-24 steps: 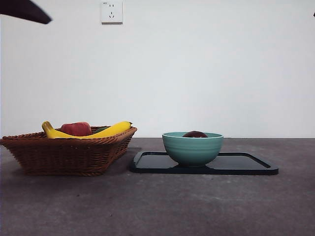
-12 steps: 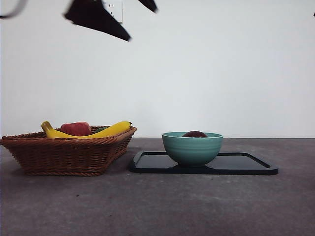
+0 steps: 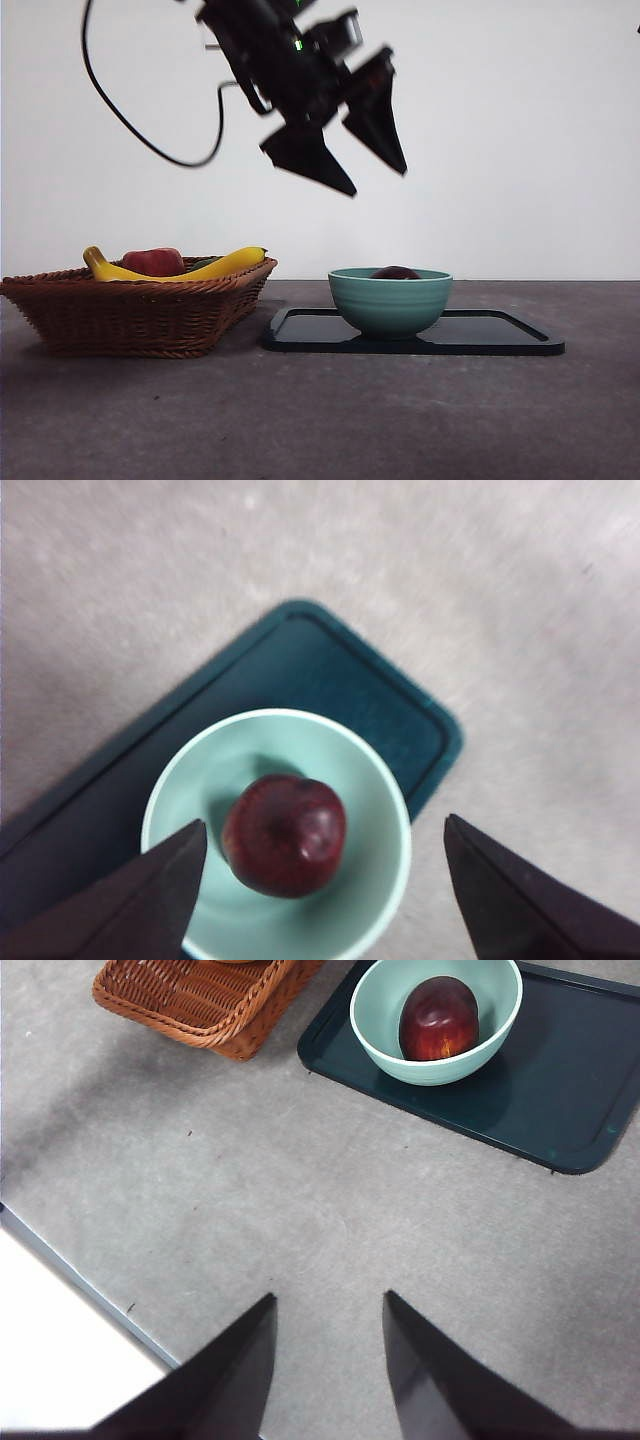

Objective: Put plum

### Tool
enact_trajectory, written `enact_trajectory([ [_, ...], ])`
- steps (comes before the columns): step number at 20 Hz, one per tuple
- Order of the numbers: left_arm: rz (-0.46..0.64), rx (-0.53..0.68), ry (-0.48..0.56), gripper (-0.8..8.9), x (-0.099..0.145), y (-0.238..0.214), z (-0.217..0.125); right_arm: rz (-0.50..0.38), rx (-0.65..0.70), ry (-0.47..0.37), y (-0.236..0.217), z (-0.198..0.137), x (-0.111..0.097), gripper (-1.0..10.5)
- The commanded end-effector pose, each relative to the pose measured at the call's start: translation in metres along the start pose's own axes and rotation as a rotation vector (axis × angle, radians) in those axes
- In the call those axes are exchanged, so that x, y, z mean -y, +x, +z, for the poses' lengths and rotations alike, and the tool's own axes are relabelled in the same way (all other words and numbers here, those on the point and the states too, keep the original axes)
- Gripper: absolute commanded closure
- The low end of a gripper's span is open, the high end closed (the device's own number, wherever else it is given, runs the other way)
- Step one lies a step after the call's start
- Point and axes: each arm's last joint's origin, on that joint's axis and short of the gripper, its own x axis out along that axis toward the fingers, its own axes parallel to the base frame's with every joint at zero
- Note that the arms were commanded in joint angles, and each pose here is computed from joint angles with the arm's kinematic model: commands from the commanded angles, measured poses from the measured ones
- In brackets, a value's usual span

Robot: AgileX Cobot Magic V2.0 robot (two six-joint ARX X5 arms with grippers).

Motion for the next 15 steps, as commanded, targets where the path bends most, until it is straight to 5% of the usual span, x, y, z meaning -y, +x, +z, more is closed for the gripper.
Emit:
enact_trajectory([
  [1, -0.005, 0.007, 0.05, 4.4, -0.002, 0.021, 0.001, 0.008, 0.007, -0.003, -0.001, 0.003, -0.001, 7.8],
  [15, 0.016, -0.046, 0.119, 4.4, -0.01, 0.074, -0.021, 0.007, 0.004, 0.002, -0.001, 0.002, -0.001, 7.8],
])
